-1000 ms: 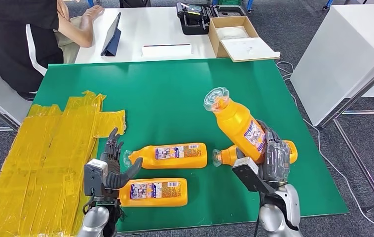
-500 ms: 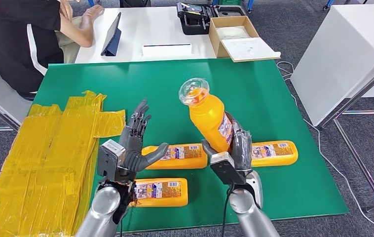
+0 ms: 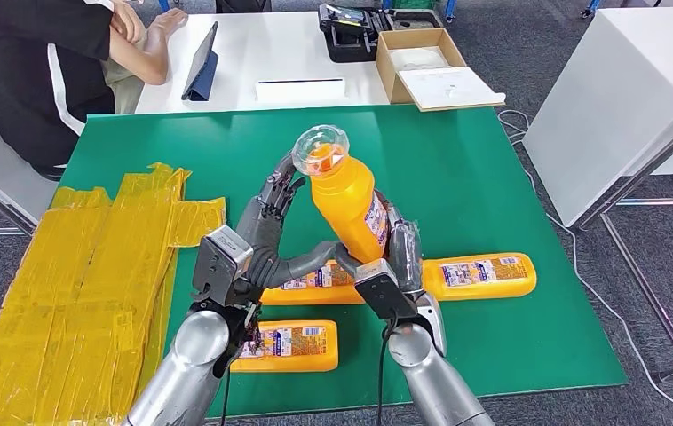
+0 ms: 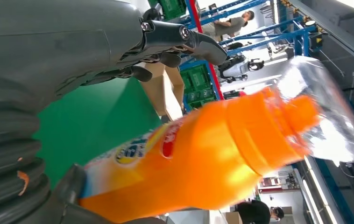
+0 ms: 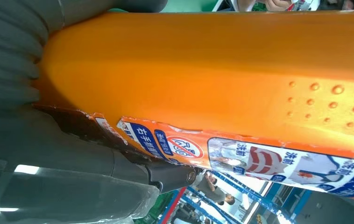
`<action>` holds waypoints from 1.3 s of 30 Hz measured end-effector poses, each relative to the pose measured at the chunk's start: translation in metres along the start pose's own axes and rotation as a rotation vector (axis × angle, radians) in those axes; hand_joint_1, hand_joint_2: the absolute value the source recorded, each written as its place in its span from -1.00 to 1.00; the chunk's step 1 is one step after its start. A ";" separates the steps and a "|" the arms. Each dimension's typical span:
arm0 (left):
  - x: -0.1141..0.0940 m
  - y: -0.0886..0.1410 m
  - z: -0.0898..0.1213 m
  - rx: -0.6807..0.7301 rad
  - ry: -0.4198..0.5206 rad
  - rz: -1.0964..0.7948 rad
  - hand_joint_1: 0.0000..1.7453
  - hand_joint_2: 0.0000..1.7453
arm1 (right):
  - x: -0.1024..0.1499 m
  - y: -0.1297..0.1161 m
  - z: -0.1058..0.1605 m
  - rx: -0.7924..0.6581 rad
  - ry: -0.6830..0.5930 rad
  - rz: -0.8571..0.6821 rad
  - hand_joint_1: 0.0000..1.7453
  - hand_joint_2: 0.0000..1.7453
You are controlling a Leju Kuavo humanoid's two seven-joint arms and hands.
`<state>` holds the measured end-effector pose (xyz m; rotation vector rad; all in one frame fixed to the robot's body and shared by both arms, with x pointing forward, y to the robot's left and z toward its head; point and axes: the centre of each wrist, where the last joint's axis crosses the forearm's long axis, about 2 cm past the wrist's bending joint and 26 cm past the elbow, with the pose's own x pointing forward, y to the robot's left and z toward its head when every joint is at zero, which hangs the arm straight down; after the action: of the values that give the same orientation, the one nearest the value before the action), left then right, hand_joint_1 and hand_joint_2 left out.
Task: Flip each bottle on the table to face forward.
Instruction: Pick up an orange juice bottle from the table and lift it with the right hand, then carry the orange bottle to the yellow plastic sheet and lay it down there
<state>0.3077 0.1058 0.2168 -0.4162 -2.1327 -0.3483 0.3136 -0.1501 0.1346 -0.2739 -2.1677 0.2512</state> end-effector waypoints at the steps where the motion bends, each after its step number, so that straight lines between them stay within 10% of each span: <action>1: 0.001 -0.001 -0.001 -0.003 -0.003 0.000 -1.00 1.00 | 0.000 0.000 0.000 0.002 0.000 0.000 1.00 1.00; 39: -0.005 -0.004 -0.013 -0.020 0.007 0.065 -1.00 1.00 | -0.004 0.038 0.006 0.365 -0.048 -0.006 1.00 1.00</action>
<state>0.3184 0.0963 0.2195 -0.4940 -2.1048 -0.3340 0.3153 -0.1151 0.1172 -0.0536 -2.1204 0.6458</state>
